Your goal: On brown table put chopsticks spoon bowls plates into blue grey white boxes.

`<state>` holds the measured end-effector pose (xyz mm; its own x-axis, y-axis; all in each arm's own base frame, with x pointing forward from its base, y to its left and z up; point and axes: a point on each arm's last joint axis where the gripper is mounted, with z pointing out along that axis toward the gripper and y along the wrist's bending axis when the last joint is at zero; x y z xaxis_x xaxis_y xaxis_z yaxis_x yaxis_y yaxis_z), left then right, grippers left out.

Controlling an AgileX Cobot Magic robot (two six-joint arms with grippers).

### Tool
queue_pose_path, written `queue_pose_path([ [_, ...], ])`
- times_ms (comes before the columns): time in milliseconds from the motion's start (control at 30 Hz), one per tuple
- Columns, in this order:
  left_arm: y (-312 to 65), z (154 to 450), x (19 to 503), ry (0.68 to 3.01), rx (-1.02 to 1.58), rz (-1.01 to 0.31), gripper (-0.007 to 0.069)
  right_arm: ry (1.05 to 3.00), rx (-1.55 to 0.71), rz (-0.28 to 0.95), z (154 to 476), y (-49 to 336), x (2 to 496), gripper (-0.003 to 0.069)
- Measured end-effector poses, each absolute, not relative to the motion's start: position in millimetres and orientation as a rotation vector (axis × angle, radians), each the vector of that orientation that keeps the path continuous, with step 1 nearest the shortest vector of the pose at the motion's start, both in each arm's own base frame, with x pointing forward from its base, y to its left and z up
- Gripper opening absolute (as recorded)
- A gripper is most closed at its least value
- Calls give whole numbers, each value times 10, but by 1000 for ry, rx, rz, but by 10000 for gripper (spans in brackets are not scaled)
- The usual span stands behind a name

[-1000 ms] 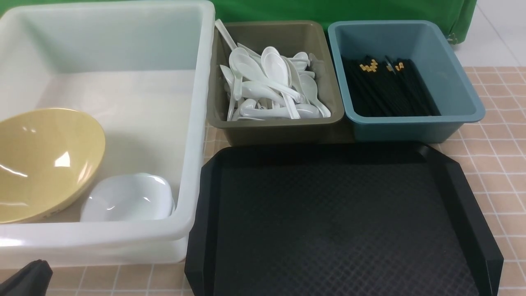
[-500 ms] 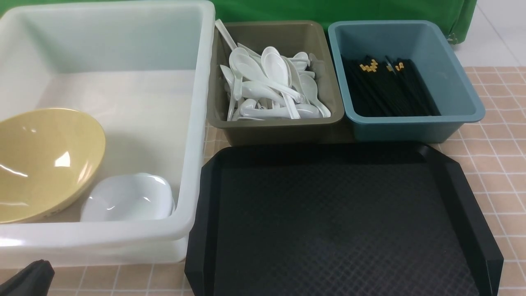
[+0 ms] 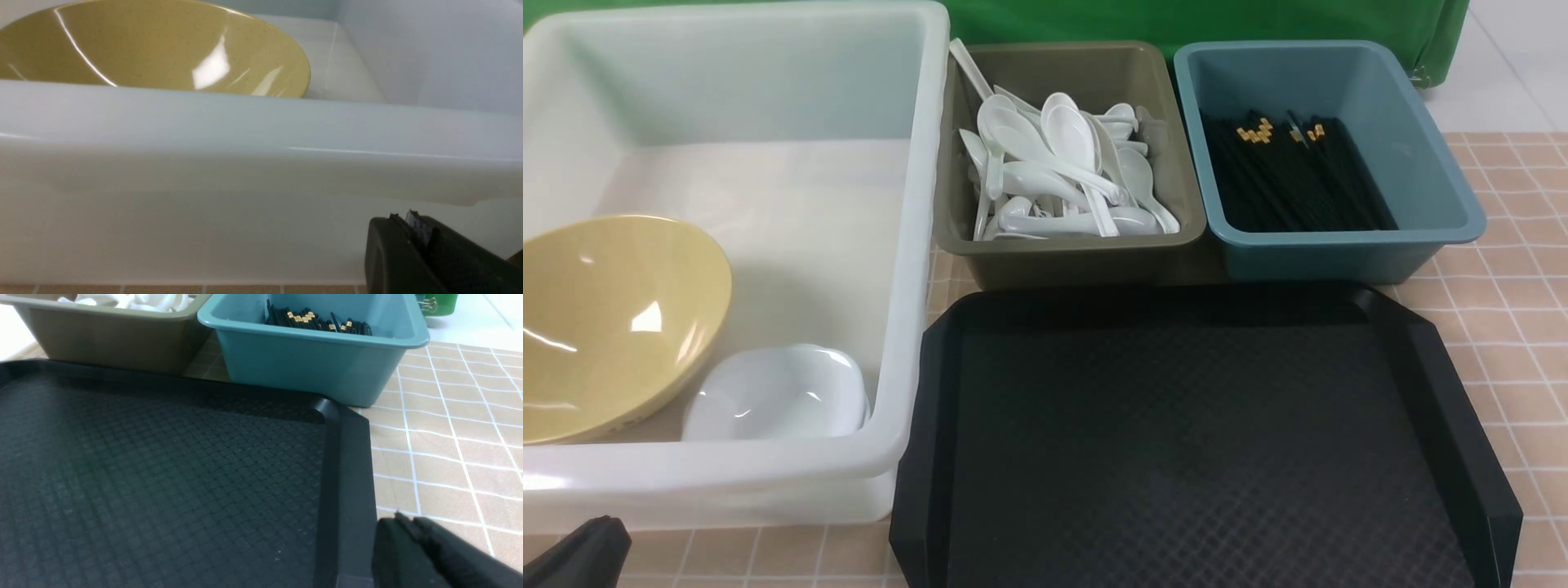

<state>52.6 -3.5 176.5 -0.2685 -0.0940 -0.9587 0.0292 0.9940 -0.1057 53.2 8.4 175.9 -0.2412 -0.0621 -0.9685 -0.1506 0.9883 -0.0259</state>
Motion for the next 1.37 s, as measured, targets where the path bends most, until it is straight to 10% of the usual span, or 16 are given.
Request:
queue_pose_path([
  [1367, -35, 1764, 526, 1839, -48, -118, 4, 1815, -156, 83, 1759, 84, 532, 99],
])
